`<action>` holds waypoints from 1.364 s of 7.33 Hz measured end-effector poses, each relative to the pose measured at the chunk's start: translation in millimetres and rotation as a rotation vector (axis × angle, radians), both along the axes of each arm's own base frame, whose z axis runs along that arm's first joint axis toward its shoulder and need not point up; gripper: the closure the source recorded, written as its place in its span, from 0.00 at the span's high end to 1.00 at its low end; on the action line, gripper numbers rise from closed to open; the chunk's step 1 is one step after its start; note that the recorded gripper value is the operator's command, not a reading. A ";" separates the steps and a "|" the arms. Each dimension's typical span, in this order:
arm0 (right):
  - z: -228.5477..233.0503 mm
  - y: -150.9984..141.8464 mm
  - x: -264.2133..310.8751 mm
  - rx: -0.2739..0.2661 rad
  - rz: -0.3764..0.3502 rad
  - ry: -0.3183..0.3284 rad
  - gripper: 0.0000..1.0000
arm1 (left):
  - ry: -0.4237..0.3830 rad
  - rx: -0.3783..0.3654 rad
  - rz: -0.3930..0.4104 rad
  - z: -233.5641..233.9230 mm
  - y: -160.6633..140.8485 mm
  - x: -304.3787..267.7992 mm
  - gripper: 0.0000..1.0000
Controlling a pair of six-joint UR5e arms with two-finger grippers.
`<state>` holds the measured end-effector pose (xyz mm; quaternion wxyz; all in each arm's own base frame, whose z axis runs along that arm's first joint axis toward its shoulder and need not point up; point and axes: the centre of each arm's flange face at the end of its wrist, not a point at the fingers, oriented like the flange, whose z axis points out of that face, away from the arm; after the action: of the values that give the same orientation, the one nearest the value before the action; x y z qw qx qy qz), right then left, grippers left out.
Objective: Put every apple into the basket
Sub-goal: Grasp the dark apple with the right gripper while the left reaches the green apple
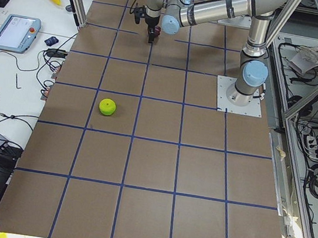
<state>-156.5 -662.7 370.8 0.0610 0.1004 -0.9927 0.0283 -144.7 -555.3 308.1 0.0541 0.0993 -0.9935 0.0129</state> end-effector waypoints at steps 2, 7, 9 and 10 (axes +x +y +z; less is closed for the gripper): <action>32.4 14.7 126.1 0.030 -0.011 -0.077 1.00 | -0.031 0.021 -0.026 3.5 -12.5 108.6 0.95; -15.2 70.2 438.7 0.101 -0.026 -0.146 1.00 | -0.135 -0.071 -0.159 27.3 -102.0 262.9 0.95; -59.8 76.2 499.2 0.101 -0.051 -0.178 1.00 | -0.180 -0.083 -0.278 13.8 -146.9 292.8 1.00; -83.9 74.9 510.8 0.112 -0.050 -0.179 1.00 | -0.179 -0.066 -0.281 -4.9 -156.9 310.3 1.00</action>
<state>354.3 -587.8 286.9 -0.0328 0.0761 -0.9964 -0.0199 165.6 -712.2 303.1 -0.0301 -0.0441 -0.9975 0.0464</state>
